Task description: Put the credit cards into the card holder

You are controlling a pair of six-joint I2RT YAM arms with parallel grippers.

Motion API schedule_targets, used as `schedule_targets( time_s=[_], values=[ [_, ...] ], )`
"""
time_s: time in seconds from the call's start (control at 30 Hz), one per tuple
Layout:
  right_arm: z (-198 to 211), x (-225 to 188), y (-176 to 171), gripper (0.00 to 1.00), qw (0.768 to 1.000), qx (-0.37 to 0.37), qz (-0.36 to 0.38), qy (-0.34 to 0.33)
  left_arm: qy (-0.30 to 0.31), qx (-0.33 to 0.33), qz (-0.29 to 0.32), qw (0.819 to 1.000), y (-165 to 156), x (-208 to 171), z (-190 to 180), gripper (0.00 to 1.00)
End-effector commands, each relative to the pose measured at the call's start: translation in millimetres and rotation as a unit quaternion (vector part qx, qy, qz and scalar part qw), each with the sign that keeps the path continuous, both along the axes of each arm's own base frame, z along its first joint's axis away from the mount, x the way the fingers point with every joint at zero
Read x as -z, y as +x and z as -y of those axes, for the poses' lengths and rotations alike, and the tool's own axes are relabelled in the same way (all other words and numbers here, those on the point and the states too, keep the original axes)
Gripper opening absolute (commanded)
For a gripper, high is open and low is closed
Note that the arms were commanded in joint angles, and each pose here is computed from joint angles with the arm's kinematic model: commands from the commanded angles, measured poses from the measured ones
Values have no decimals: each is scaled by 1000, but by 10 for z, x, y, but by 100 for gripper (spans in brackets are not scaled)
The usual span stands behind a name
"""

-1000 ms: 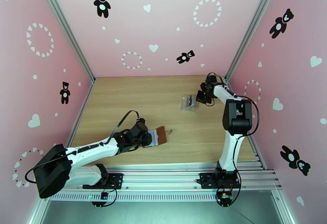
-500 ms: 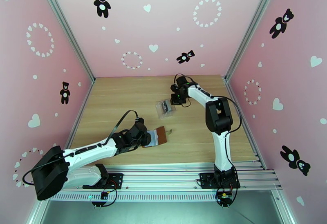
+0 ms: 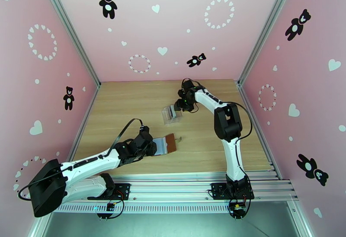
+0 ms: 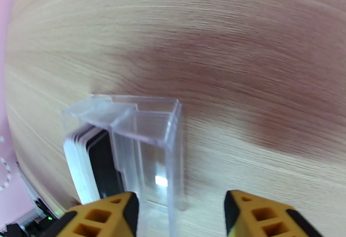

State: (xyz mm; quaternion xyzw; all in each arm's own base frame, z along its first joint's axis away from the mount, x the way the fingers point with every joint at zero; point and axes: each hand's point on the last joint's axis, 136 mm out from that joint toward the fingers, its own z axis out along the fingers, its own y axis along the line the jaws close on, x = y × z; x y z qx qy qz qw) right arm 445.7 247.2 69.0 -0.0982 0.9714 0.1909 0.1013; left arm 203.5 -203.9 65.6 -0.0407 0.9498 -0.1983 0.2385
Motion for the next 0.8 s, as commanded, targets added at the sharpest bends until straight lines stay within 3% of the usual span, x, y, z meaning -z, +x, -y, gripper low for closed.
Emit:
schedule_targets(
  time_s=[0.0, 0.23, 0.43, 0.77],
  values=[
    [6, -655, -27, 64, 998, -17, 58, 4, 9, -21, 7, 1000, 2, 3, -149, 30],
    [-268, -726, -166, 68, 995, -78, 61, -14, 8, -25, 4, 1000, -3, 15, -183, 30],
    [-361, -544, -108, 68, 992, -90, 54, -71, 6, -24, 5, 1000, -8, 7, -180, 30],
    [-434, -252, -166, 68, 989, -103, 29, -100, 4, -23, 1, 1000, -11, 48, -168, 31]
  ],
)
